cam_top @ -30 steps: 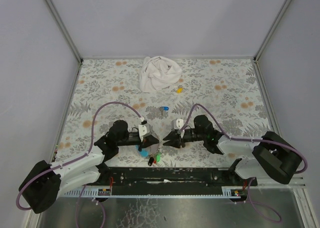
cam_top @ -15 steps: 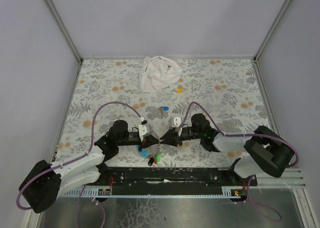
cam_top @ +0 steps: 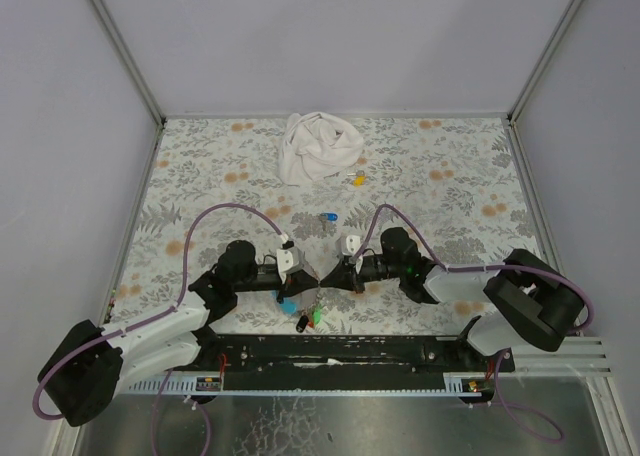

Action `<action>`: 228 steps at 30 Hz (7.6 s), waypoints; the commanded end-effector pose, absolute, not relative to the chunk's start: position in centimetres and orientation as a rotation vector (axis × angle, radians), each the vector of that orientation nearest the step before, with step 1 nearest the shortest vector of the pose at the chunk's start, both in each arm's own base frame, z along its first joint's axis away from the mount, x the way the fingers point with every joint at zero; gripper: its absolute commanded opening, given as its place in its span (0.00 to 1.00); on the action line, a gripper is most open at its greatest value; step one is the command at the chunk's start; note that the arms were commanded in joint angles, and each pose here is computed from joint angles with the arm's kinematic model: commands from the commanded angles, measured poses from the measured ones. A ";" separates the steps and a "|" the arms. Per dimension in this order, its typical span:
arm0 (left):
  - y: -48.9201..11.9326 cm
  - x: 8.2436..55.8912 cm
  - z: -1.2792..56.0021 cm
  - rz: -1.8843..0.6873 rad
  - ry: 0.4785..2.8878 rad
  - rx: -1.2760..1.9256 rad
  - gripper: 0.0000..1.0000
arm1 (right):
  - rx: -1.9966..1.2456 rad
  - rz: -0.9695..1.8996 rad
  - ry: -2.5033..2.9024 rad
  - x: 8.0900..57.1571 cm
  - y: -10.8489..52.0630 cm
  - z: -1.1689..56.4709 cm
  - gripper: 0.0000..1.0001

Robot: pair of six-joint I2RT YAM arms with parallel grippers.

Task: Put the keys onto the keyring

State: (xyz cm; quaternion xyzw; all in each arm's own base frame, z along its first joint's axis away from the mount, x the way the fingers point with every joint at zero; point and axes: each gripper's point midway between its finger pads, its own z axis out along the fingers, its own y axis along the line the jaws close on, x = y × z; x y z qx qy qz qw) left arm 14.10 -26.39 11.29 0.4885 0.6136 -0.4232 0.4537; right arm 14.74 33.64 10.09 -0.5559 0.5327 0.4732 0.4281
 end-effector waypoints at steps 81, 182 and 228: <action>-24.5 20.1 11.3 -0.780 1.691 0.884 0.00 | -1.108 0.809 2.123 33.7 32.4 4.0 0.07; -24.6 20.1 12.1 -0.795 1.674 0.860 0.00 | -0.674 0.797 2.758 18.7 28.5 2.8 0.58; -24.4 20.1 12.5 -0.790 1.655 0.849 0.00 | -1.118 0.714 2.694 22.4 23.8 1.4 0.37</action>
